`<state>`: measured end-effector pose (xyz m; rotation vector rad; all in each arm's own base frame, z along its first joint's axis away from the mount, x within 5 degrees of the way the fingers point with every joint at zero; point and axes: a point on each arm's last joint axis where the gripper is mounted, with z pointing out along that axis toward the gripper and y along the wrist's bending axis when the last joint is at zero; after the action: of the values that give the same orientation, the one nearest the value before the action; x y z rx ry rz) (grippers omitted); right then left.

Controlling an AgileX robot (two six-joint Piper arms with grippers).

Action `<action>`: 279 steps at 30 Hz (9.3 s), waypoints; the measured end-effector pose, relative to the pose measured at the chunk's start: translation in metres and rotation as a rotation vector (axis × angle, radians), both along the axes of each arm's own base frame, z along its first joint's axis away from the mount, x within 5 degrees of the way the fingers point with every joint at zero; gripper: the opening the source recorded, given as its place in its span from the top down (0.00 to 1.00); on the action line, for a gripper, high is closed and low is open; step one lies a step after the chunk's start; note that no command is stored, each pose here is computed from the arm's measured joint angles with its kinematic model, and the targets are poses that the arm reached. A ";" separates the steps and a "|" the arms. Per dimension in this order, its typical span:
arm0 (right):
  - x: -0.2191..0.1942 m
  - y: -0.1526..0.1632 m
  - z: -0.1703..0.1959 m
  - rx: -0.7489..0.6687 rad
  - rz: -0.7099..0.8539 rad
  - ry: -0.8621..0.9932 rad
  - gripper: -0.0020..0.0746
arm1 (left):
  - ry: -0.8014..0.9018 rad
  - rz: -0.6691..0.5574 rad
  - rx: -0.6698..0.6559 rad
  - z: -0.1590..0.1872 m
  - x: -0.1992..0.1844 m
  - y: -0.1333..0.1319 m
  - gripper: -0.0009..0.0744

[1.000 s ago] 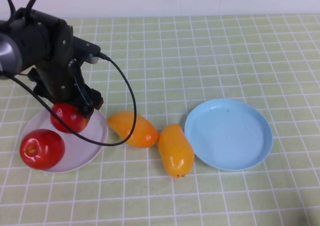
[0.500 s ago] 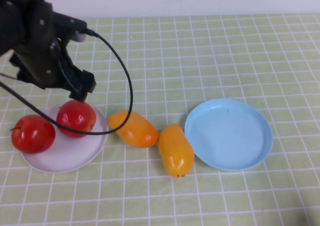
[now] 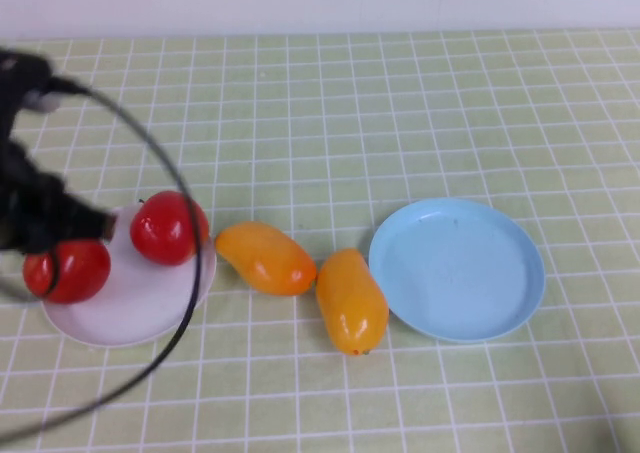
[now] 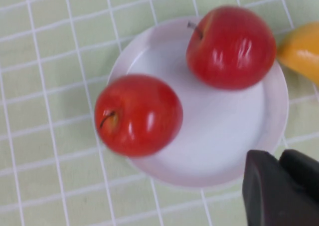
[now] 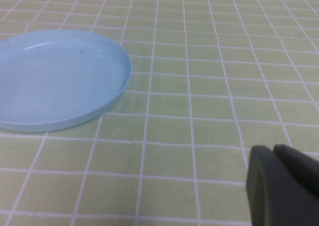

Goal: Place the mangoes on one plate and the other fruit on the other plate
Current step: Put one type of fruit in the left plate, then put another type of fruit in the right plate

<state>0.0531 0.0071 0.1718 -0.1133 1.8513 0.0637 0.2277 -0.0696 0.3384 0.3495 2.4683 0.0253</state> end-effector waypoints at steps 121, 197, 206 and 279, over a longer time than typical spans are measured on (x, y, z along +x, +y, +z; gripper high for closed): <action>0.052 0.038 0.131 0.306 0.257 0.537 0.99 | -0.609 0.113 -0.148 -0.167 -0.175 0.066 0.98; 0.252 0.299 0.036 -0.198 0.468 0.940 0.19 | -0.609 0.113 -0.148 -0.167 -0.175 0.066 0.98; 0.257 0.304 0.030 -0.181 0.475 0.899 0.19 | -0.609 0.113 -0.148 -0.167 -0.175 0.066 0.98; 0.283 0.302 0.060 0.230 0.347 0.941 0.07 | -0.610 0.112 -0.141 -0.167 -0.175 0.066 0.98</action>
<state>0.3366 0.3090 0.2319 -0.2761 2.7194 0.6656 0.0524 -0.0031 0.1717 0.1157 1.8693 0.0027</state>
